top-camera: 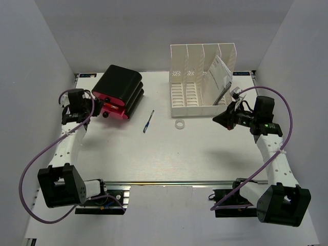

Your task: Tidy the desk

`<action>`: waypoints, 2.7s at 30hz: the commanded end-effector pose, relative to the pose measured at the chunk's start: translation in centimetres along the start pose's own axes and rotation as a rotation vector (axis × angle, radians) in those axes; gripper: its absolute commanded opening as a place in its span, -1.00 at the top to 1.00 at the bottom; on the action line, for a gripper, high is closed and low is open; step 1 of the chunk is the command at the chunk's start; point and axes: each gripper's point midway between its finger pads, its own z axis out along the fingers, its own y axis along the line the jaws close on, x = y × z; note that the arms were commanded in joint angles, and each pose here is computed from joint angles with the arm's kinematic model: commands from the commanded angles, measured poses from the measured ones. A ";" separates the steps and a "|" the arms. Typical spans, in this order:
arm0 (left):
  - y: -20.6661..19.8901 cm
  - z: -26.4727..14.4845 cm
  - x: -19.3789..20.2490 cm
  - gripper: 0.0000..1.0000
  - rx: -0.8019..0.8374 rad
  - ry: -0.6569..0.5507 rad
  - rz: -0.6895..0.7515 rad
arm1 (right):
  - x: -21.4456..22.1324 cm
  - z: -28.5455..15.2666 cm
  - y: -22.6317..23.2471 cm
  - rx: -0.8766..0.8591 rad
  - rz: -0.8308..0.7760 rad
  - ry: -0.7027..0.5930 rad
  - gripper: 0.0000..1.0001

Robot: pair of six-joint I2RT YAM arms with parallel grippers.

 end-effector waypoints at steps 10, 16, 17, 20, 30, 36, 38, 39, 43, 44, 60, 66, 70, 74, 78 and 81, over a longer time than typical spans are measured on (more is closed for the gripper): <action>0.1 2.7 -1.5 1.00 -0.064 -0.078 -0.094 | -0.8 -0.2 0.0 0.005 -0.034 -0.015 0.99; 0.5 4.1 -1.3 1.00 -0.083 -0.067 -0.082 | -0.8 -0.2 -0.1 0.009 -0.034 -0.013 0.99; 0.7 4.4 -1.1 1.00 -0.088 -0.057 -0.080 | -0.8 -0.2 -0.2 0.010 -0.034 -0.013 0.98; 0.9 4.9 -0.8 1.00 -0.089 -0.044 -0.076 | -0.8 -0.3 -0.2 0.015 -0.037 -0.012 0.98; 0.6 6.0 -0.5 0.89 -0.085 -0.021 -0.049 | -0.7 -0.2 -0.4 0.019 -0.036 -0.009 0.99; 0.0 6.0 -0.6 0.07 -0.071 -0.017 -0.029 | -0.6 -0.2 -0.4 0.016 -0.033 -0.005 0.98; 0.0 5.9 -0.6 -0.06 -0.075 -0.014 -0.025 | -0.6 -0.2 -0.4 0.016 -0.033 -0.005 0.99; 0.0 5.9 -0.5 -0.07 -0.074 -0.011 -0.023 | -0.6 -0.2 -0.4 0.016 -0.033 -0.005 0.98; -0.7 5.7 -0.5 -0.08 -0.048 -0.001 -0.024 | -0.5 -0.1 -0.5 0.016 -0.032 -0.004 0.99; -0.9 5.6 -0.5 -0.08 -0.042 -0.003 -0.024 | -0.5 -0.1 -0.4 0.014 -0.032 -0.003 0.99; -3.0 -5.9 0.7 0.99 0.236 0.005 0.313 | 1.7 -0.1 3.3 -0.223 -0.290 -0.021 0.00; 0.7 -7.3 5.9 -0.21 0.405 0.225 0.655 | 2.1 0.7 8.4 -0.463 -0.624 -0.118 -0.47; 3.9 -6.5 6.8 -0.30 0.351 0.295 0.795 | 1.2 3.3 8.6 -0.488 -0.851 -0.049 -0.49; 4.8 -7.0 6.7 -0.31 0.386 0.254 0.897 | 2.5 8.8 8.7 -0.535 -1.012 0.138 -0.42; 4.2 -8.6 4.5 -0.31 0.344 0.097 0.935 | 3.4 14.5 8.7 -0.511 -1.123 0.247 -0.25; 3.5 -10.0 3.0 -0.29 0.352 -0.019 0.937 | 3.5 18.6 8.4 -0.515 -1.150 0.364 0.08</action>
